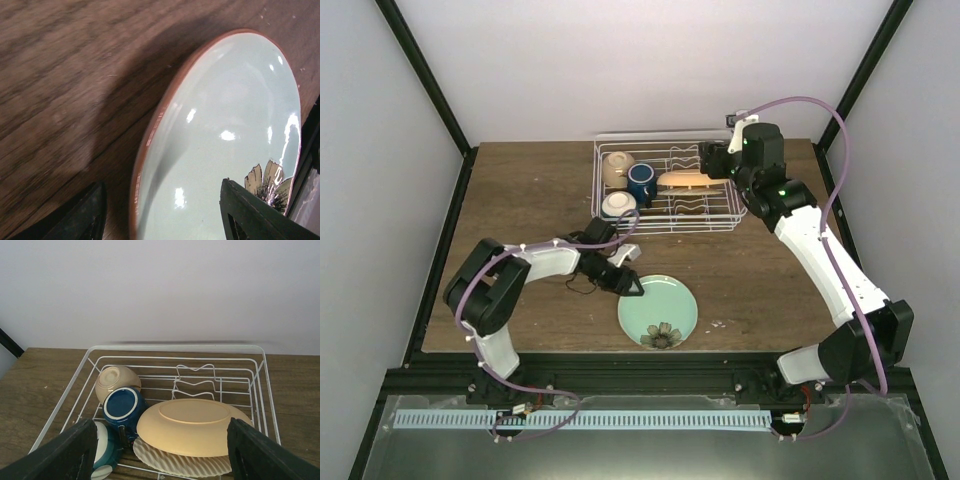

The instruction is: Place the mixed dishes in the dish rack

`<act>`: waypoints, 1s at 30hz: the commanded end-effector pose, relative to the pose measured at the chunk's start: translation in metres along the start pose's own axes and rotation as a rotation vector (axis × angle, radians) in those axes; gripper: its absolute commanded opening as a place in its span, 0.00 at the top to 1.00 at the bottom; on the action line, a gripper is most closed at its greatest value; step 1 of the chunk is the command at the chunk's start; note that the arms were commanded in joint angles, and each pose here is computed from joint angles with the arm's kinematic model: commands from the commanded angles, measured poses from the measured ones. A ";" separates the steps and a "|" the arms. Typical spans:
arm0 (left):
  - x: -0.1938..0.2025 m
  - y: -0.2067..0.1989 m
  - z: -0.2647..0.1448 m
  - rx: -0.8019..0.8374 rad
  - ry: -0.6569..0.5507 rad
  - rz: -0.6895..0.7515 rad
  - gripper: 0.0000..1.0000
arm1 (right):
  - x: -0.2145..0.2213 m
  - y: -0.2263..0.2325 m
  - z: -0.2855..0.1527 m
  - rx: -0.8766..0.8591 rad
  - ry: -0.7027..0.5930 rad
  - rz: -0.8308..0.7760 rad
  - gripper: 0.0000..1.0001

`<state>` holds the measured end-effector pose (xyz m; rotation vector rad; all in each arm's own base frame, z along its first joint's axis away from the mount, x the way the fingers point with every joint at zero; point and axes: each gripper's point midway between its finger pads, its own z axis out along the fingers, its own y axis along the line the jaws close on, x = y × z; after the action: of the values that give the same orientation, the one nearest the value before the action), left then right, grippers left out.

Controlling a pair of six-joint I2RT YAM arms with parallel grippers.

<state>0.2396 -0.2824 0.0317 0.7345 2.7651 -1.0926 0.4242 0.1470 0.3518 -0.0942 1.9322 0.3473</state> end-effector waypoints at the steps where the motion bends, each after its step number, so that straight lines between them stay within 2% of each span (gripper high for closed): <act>1: 0.018 0.003 0.019 -0.009 0.080 -0.007 0.52 | -0.005 -0.002 -0.005 0.006 -0.016 -0.018 0.28; 6: 0.022 0.002 0.022 -0.010 0.093 -0.002 0.83 | -0.001 -0.003 -0.005 0.009 -0.004 -0.025 0.28; 8: 0.022 0.001 0.021 -0.012 0.093 -0.002 0.92 | 0.000 -0.004 -0.005 0.009 -0.004 -0.027 0.28; 11: 0.021 -0.001 0.017 -0.012 0.086 0.008 0.98 | 0.001 -0.004 -0.005 0.009 0.000 -0.033 0.28; 17: 0.014 -0.018 0.004 0.019 0.059 0.042 1.00 | 0.004 0.002 -0.005 -0.027 0.016 -0.039 0.26; 21: -0.001 -0.040 -0.023 0.041 -0.006 0.089 1.00 | 0.010 0.010 -0.003 -0.096 0.047 -0.033 0.24; 26: -0.045 -0.055 -0.105 0.072 -0.243 0.064 1.00 | 0.021 0.015 -0.004 -0.282 0.095 0.057 0.23; 30: -0.061 -0.059 -0.149 0.075 -0.351 0.067 1.00 | 0.040 0.019 0.001 -0.407 0.149 0.102 0.20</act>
<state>0.2642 -0.2459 0.1254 0.5874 2.6000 -1.0827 0.4170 0.1513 0.3260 -0.2114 1.9898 0.5973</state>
